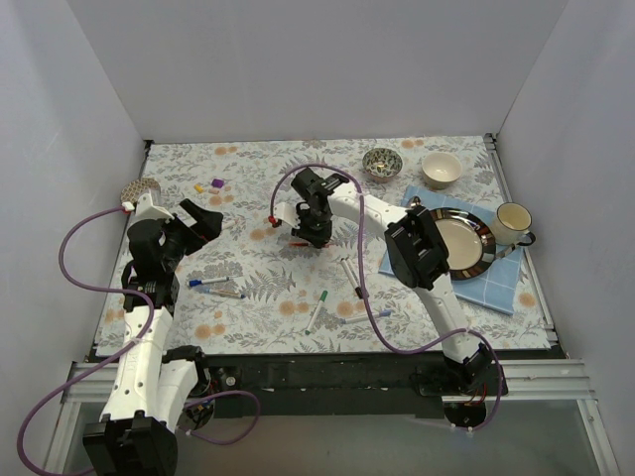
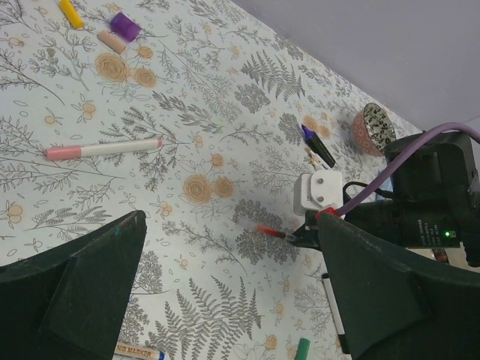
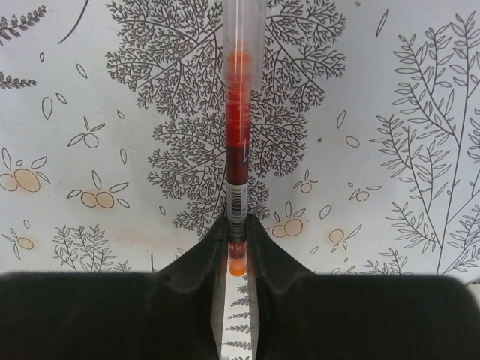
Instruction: Open the pen caps
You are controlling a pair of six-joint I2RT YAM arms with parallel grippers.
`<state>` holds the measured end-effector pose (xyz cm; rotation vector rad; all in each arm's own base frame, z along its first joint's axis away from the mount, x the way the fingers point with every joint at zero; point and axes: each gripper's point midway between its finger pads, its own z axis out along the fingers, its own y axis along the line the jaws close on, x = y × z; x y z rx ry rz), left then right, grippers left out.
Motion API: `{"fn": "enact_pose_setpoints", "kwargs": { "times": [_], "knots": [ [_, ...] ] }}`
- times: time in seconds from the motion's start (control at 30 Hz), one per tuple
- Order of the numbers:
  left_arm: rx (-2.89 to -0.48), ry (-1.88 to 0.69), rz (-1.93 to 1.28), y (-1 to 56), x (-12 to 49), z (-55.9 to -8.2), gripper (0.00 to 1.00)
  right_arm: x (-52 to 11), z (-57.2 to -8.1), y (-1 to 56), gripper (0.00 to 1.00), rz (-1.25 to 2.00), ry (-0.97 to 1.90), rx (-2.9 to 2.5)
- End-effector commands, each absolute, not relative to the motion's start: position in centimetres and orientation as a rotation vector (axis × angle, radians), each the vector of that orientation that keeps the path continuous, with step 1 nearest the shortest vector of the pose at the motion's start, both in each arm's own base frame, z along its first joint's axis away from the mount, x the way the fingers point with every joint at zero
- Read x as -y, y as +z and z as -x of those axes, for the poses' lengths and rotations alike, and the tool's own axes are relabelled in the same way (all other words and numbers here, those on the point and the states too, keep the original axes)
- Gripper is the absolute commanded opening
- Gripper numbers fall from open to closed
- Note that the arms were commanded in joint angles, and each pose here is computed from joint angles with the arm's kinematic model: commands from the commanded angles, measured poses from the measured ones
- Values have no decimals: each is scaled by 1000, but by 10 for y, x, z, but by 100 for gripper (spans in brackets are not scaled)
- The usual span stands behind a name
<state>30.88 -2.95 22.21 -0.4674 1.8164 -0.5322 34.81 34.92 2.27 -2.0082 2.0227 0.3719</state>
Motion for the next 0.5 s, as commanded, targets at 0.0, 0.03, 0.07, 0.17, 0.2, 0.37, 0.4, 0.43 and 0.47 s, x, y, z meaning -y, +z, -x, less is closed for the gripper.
{"fn": "enact_pose_setpoints", "kwargs": {
  "times": [0.0, 0.03, 0.07, 0.17, 0.2, 0.37, 0.4, 0.43, 0.47],
  "knots": [
    [-1767, -550, 443, 240, 31, -309, 98, -329, -321, -19, 16, 2113, 362, -2163],
    [-1771, -560, 443, 239, 32, -309, 98, -328, -317, -22, 7, 2115, 369, -2178],
    [-1771, -566, 445, 238, 33, -309, 98, -327, -316, -23, 3, 2112, 378, -2182],
    [-1785, -604, 491, 231, 36, -308, 98, -330, -312, -22, 1, 2055, 421, -2212],
    [-1781, -658, 575, 228, 38, -308, 98, -331, -315, -17, 1, 2022, 438, -2212],
    [-1786, -1143, 692, 172, 89, -296, 98, -344, -315, 19, 1, 1832, 687, -2207],
    [-1782, -1203, 713, 167, 94, -295, 98, -344, -320, 33, 1, 1791, 716, -2184],
    [-1813, -1275, 817, 151, 99, -298, 98, -348, -316, 42, 1, 1770, 796, -2160],
    [-1790, -1306, 789, 155, 103, -301, 98, -347, -312, 46, 1, 1749, 838, -2164]
  ]
}}
